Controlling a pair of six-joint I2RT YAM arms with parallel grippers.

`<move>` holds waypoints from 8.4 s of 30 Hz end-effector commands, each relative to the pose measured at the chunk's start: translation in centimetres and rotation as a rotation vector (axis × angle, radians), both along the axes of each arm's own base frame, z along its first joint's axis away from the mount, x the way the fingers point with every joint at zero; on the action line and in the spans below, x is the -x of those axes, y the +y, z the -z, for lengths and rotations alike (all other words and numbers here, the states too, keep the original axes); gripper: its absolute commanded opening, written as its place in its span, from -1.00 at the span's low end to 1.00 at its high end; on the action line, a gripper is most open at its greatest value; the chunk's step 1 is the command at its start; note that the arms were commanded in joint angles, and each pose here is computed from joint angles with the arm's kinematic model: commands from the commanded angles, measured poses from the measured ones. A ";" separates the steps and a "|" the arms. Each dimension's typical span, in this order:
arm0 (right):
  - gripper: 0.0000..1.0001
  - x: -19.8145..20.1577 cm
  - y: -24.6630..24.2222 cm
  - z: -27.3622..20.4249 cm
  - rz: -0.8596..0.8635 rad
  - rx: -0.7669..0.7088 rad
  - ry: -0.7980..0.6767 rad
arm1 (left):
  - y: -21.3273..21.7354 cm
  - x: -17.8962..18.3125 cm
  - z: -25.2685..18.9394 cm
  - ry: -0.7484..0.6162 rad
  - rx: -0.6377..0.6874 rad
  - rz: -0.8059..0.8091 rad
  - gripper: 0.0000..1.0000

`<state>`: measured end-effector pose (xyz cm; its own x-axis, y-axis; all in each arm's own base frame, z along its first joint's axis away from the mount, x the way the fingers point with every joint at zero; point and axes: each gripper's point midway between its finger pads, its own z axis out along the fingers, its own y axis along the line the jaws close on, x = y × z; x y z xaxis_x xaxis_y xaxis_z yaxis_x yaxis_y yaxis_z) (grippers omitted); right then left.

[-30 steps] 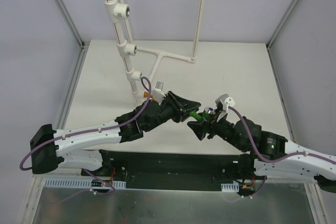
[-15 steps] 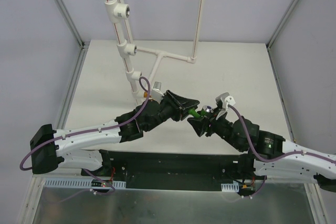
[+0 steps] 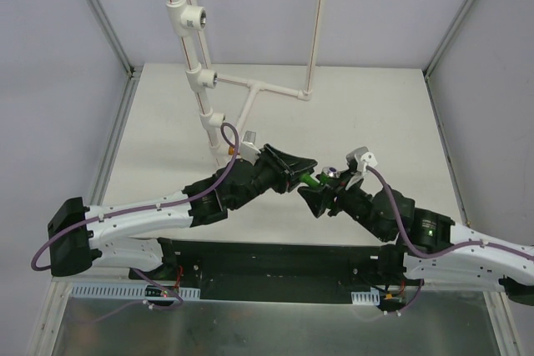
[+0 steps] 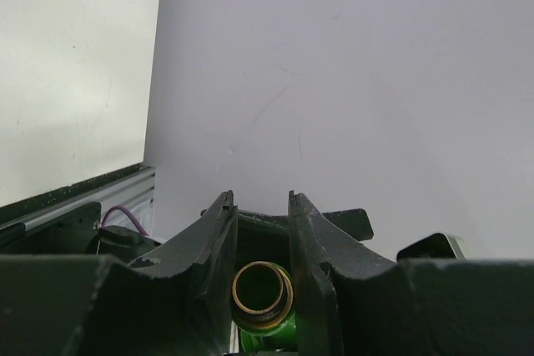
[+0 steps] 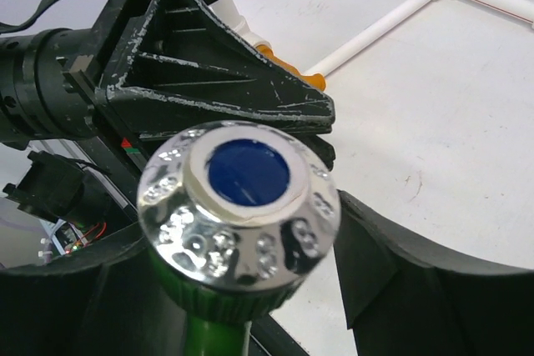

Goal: Install the water faucets
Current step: Pick up the water faucet from the center of the board.

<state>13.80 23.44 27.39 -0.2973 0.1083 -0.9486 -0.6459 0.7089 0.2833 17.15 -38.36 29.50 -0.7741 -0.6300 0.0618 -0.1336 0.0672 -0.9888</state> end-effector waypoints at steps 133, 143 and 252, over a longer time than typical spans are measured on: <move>-1.00 1.0 0.4 -3.1 -0.074 -0.089 -0.030 | 1.2 2.0 -5.0 -0.150 0.011 0.034 0.15; -1.00 7.7 -0.2 -3.6 -0.464 -0.106 -0.071 | 4.4 3.6 -5.7 -0.318 -0.041 0.067 0.98; -1.00 7.2 -0.5 -8.5 -0.408 -0.441 -0.141 | 2.1 12.1 -10.9 -0.886 0.139 0.471 -1.00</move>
